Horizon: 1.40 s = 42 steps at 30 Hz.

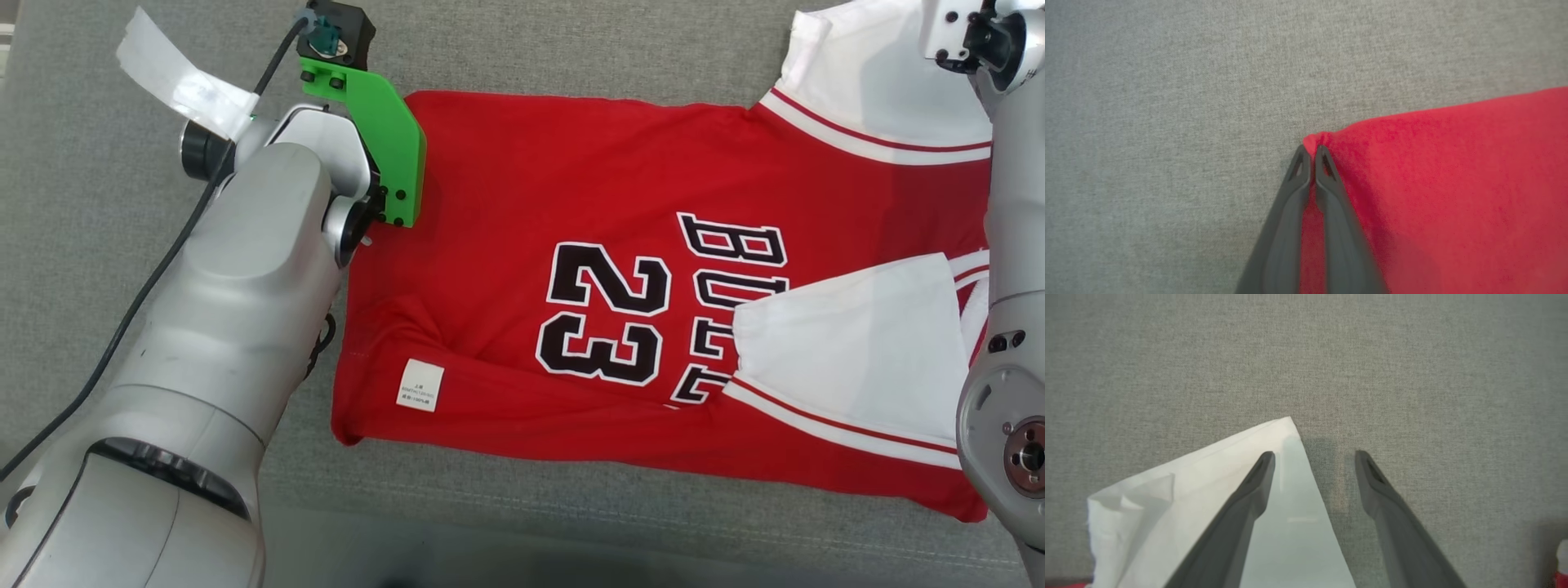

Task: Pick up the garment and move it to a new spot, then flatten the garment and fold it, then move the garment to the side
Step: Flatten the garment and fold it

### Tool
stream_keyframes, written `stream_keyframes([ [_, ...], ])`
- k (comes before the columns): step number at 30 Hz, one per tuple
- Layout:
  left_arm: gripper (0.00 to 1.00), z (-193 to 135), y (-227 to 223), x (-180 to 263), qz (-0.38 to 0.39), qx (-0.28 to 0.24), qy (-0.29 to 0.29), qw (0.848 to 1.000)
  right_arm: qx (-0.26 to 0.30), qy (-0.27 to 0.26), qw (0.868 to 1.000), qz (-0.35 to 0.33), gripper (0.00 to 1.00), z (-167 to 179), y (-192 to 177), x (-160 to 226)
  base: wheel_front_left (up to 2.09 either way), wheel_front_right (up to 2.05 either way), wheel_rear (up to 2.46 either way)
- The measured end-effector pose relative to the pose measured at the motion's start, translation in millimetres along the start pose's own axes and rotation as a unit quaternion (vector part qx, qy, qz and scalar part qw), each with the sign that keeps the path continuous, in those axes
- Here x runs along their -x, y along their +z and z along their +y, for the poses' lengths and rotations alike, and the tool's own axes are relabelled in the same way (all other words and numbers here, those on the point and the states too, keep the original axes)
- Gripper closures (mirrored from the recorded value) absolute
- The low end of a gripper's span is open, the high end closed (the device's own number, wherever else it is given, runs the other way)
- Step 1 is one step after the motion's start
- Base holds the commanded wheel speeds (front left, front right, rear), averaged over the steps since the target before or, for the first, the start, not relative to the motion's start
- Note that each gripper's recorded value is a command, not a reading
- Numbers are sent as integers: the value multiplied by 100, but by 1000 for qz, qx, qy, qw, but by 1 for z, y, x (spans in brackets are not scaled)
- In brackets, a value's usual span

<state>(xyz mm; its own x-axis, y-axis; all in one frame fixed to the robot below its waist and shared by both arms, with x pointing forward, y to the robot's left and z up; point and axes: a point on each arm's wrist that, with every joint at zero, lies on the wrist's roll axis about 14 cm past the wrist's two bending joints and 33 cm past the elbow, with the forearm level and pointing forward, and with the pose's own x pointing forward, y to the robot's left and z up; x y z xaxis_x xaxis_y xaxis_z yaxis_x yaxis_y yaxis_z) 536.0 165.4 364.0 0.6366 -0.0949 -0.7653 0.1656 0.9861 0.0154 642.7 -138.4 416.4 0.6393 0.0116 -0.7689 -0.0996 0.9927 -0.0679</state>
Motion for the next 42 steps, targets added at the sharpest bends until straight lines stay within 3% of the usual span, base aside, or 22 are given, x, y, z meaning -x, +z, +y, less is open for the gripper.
stream_keyframes([
  [20,100,-9,-5,-5,3,11,-18,1000,2,-11,1000,3,2,2,-10,-30,0,0,0],
  [21,100,-9,-6,-6,4,12,-19,1000,3,-12,1000,2,5,2,-10,-31,0,0,0],
  [24,100,-9,-7,-7,5,16,-19,1000,7,-13,1000,5,53,2,-12,-35,0,0,0],
  [25,100,-10,-7,-8,6,16,-19,1000,3,-12,1000,7,60,2,-13,-35,0,0,0],
  [28,100,-10,-7,-7,4,15,-18,1000,0,-11,1000,10,100,3,-15,-35,0,0,0],
  [42,100,-13,1,3,-12,17,-14,1000,0,11,1000,-7,100,12,-10,-18,0,0,0],
])
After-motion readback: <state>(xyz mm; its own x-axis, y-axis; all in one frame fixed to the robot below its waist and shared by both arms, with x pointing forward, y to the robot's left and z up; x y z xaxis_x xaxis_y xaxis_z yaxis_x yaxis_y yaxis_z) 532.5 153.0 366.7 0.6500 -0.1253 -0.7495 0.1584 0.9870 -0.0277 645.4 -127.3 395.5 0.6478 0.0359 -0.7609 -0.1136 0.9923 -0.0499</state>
